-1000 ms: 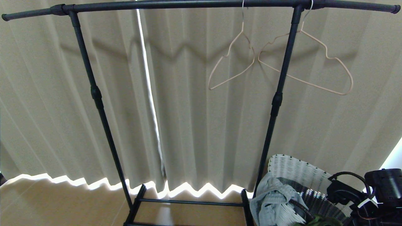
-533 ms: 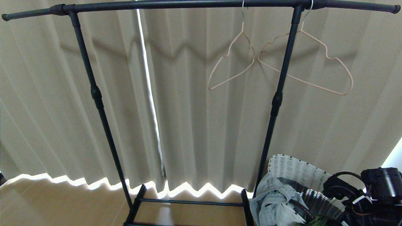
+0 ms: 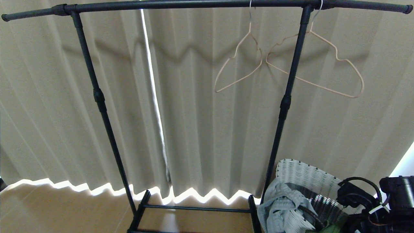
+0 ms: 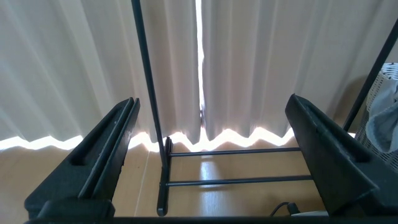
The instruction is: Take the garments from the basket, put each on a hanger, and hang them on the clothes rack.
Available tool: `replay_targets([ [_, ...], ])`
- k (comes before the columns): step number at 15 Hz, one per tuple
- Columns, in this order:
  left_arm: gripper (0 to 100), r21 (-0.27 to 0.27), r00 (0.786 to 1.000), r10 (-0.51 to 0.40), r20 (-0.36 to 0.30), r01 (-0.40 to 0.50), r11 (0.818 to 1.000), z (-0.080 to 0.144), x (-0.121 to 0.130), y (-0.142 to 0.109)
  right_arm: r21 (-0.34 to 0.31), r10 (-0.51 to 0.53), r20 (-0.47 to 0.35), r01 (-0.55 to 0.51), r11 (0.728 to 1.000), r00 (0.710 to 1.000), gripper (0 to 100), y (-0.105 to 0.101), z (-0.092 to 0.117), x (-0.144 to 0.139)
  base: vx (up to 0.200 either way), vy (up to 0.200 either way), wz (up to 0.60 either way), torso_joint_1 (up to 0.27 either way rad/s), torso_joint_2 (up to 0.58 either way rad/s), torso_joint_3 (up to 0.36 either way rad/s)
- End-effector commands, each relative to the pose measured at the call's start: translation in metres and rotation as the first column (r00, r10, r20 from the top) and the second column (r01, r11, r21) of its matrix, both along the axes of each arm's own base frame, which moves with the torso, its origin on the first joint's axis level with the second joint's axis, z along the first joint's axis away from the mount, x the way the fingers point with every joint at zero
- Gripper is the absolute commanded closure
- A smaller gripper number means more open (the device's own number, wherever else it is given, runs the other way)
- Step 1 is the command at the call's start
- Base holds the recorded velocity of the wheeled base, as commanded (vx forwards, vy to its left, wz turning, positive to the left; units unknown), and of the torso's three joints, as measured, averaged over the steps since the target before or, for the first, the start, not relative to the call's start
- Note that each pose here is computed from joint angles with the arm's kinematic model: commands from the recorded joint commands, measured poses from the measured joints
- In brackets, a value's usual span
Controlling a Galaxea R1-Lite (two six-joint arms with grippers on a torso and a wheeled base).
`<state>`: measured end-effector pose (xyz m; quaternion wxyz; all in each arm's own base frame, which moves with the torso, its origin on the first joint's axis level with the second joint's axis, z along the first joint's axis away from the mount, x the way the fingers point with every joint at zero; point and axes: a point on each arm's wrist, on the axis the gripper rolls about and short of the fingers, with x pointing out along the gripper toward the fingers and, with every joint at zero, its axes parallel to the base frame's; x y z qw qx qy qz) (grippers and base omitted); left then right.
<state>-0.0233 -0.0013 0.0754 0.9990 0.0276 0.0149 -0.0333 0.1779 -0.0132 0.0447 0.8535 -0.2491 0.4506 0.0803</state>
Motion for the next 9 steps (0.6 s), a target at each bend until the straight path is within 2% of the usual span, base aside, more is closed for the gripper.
replay_targets([
  [1, 0, 0.001, 1.000, 0.000, 0.000, 0.000, 1.000, 0.000, 0.000, 0.000, 0.011, 0.008, 0.149, -0.010, 1.000, 0.989, 100, 0.001, 0.027, -0.014, 0.000, 0.000, 0.00, 0.000, 0.00, 0.000],
  [2, 0, 0.004, 1.000, 0.000, 0.000, 0.000, 1.000, 0.000, 0.000, 0.000, 0.067, -0.009, 0.287, -0.011, 0.998, 0.958, 100, 0.003, 0.049, -0.028, 0.000, 0.000, 0.00, 0.000, 0.00, 0.000],
  [5, 0, 0.004, 1.000, 0.000, -0.002, 0.000, 1.000, 0.000, 0.000, 0.000, 0.172, -0.036, 0.396, -0.036, 0.984, 0.917, 100, 0.006, 0.066, -0.036, 0.000, 0.000, 0.00, 0.000, 0.00, 0.000],
  [6, 0, 0.005, 1.000, 0.000, -0.002, 0.000, 1.000, 0.000, 0.000, 0.000, 0.228, -0.059, 0.454, -0.052, 0.972, 0.889, 100, 0.007, 0.076, -0.039, 0.000, 0.000, 0.00, 0.000, 0.00, 0.000],
  [8, 0, 0.004, 1.000, 0.000, -0.002, 0.000, 1.000, 0.000, 0.000, 0.000, 0.259, -0.076, 0.494, -0.063, 0.964, 0.866, 100, 0.007, 0.085, -0.041, 0.000, 0.000, 0.00, 0.000, 0.00, 0.000],
  [9, 0, 0.002, 1.000, -0.002, -0.002, 0.002, 1.000, 0.000, 0.000, 0.000, 0.262, -0.081, 0.508, -0.065, 0.963, 0.858, 100, 0.007, 0.088, -0.043, -0.200, 0.000, 0.00, 0.002, 0.00, 0.007],
])
